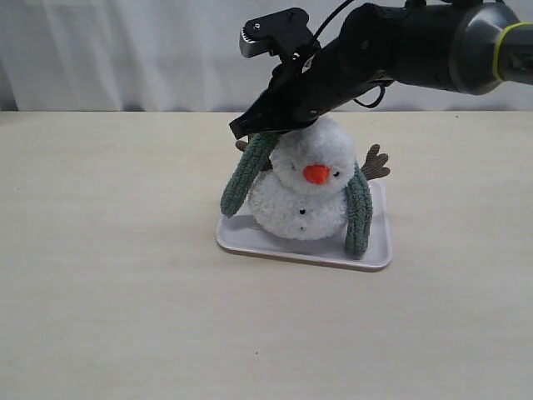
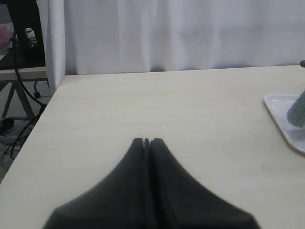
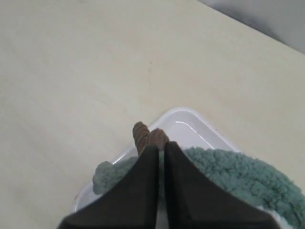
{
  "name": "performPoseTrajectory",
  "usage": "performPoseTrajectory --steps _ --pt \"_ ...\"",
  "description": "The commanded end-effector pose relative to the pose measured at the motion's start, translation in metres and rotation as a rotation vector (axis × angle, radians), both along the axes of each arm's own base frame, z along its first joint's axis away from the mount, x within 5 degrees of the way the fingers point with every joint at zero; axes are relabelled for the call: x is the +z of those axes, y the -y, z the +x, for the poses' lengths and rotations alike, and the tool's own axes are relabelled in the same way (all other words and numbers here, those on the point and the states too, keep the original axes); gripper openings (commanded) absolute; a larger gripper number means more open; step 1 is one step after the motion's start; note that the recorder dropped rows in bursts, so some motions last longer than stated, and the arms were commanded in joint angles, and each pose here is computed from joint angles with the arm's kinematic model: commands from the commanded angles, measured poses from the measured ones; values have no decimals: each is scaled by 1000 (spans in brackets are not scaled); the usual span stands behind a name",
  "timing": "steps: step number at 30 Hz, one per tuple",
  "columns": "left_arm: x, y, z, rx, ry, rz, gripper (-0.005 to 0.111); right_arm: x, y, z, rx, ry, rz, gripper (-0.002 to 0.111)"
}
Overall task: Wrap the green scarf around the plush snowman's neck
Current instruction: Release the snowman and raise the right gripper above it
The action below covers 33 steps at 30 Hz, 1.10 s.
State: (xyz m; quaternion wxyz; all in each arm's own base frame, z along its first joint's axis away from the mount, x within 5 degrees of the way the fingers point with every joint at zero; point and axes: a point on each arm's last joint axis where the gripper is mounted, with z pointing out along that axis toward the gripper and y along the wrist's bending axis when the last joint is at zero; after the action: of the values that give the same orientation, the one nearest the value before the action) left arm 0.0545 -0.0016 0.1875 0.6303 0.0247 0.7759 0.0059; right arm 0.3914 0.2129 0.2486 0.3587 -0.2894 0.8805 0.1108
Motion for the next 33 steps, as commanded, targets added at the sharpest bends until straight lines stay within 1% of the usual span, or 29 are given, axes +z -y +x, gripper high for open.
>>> performPoseTrajectory --steps 1,7,12,14,17,21,26,32,33 --pt "0 0 0 6 9 -6 0 3 0 -1 8 -19 -15 4" --pt "0 0 0 6 9 -6 0 -1 2 -7 26 -96 -51 4" --pt "0 0 0 6 9 -4 0 -2 2 -8 29 -109 -56 4" --pt "0 0 0 6 9 -2 0 3 1 -6 17 -71 -34 4" --pt "0 0 0 6 9 -3 0 10 -2 0 -22 -1 42 4" --pt "0 0 0 6 9 -3 0 12 -3 8 -40 86 75 4" --pt "0 0 0 6 9 -3 0 3 -4 14 -53 113 62 4" --pt "0 0 0 6 9 -3 0 -10 -3 12 -35 36 7 4" --pt "0 0 0 6 9 -3 0 -12 -2 11 -23 20 -22 4"
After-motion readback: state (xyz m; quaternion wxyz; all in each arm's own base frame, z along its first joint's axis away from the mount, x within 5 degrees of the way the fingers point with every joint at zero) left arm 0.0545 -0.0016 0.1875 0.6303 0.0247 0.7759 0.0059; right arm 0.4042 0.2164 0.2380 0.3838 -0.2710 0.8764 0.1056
